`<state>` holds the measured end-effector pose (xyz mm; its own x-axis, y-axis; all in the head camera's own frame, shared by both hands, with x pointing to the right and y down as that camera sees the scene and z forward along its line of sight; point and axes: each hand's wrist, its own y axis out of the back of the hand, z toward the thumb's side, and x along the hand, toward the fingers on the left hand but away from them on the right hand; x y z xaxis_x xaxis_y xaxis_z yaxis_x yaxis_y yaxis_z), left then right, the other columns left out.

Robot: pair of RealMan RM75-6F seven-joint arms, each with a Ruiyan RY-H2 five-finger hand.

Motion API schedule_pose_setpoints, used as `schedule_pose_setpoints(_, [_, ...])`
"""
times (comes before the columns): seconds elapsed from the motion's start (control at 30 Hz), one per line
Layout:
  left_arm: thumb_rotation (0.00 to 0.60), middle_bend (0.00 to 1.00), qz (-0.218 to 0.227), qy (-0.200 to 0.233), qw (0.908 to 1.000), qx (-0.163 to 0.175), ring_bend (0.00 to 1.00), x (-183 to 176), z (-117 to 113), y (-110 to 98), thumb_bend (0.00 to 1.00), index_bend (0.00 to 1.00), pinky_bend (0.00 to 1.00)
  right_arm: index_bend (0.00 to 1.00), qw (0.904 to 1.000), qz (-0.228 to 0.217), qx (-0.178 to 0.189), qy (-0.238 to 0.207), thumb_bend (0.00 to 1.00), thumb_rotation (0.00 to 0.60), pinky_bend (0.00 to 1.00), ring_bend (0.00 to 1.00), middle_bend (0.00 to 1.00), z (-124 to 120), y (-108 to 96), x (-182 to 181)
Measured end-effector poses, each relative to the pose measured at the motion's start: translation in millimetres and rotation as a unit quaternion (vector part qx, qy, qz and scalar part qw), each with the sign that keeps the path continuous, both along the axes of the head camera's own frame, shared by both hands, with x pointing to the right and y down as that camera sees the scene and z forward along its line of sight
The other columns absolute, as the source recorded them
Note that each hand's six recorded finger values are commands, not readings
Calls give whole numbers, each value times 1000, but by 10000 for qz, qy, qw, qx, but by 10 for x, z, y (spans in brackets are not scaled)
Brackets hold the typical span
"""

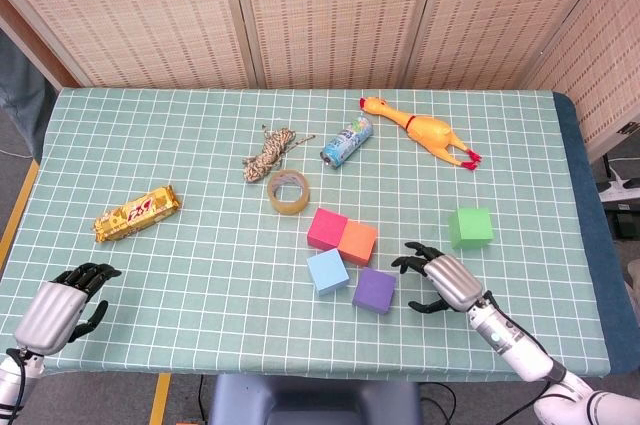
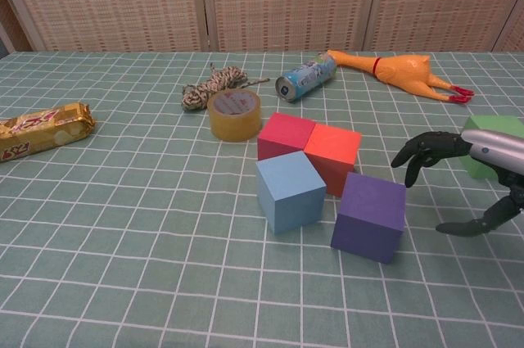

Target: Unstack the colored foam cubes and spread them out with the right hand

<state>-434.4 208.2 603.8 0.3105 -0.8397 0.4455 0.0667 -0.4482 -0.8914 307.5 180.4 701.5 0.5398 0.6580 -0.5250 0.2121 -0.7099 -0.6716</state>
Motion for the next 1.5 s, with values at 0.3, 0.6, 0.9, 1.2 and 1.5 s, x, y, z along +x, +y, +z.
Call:
schedule_pose_setpoints(0.3, [600,271,-15,19,10000,42,246,-12,-27,-4,486,272,443,71,9981,-227,-361,-442,51,600,116,0,161,139,156,-316])
schedule_pose_setpoints(0.6, [600,271,12,8,10000,32,246,-2,-19,0,486,272,443,92,9953,-181,-535,-792,50,600,115,0,160,215,262,-502])
schedule_pose_setpoints(0.9, [600,271,4,27,10000,47,246,-10,-32,-4,485,272,443,407,9934,125,-128,-1130,55,600,156,211,494,328,202,-714])
schedule_pose_setpoints(1.2, [600,271,-2,52,10000,63,246,-7,-45,-1,485,272,443,529,9917,215,462,-1182,93,600,182,313,595,166,140,-552])
schedule_pose_setpoints(1.5, [600,271,33,42,10000,29,246,17,-23,6,485,272,444,403,9960,34,894,45,91,600,182,236,570,-69,27,82])
